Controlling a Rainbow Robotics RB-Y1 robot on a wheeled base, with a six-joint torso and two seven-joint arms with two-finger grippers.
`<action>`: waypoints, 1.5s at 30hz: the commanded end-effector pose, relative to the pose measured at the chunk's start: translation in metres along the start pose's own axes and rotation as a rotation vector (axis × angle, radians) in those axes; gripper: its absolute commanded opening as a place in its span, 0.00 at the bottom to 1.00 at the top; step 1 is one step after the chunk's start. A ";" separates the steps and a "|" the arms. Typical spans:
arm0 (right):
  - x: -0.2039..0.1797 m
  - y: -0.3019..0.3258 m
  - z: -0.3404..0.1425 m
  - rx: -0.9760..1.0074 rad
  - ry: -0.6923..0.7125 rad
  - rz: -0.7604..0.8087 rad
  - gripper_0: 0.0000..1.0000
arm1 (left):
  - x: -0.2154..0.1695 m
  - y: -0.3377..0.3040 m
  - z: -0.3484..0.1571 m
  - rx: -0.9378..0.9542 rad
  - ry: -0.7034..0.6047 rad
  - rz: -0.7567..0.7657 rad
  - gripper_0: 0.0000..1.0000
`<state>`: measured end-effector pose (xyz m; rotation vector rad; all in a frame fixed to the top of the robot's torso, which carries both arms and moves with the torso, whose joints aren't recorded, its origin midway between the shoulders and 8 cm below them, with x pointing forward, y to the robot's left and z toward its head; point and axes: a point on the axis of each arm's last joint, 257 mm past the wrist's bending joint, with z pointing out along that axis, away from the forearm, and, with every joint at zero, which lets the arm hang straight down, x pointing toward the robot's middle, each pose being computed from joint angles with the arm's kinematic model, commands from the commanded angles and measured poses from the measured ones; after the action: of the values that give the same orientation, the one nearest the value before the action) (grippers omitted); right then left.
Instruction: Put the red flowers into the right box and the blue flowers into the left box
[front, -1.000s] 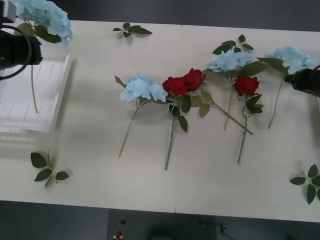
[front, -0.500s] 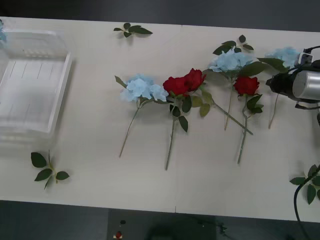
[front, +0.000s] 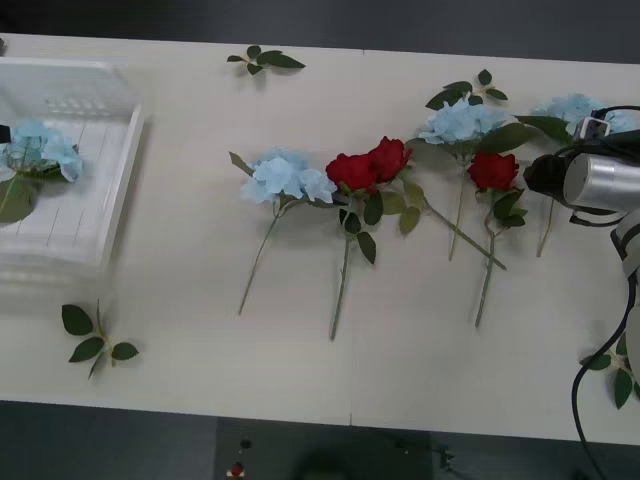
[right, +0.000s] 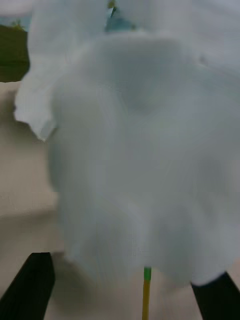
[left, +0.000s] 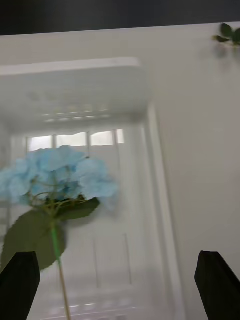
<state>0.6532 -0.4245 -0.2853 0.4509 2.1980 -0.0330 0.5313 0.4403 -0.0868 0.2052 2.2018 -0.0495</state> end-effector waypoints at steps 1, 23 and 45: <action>-0.023 0.017 -0.004 -0.024 -0.044 0.043 0.00 | -0.044 -0.058 0.000 0.078 -0.013 0.166 0.90; -0.066 0.014 -0.035 -0.059 -0.015 0.053 0.00 | 0.055 -0.283 0.134 0.262 0.141 0.441 0.90; -0.109 0.065 -0.271 -0.901 -0.231 -0.320 0.00 | 0.111 -0.324 0.173 0.201 0.181 0.659 0.89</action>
<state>0.5505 -0.3695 -0.0409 -0.1928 1.8799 0.7273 0.5424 0.1217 -0.2982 1.0193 2.2538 0.0993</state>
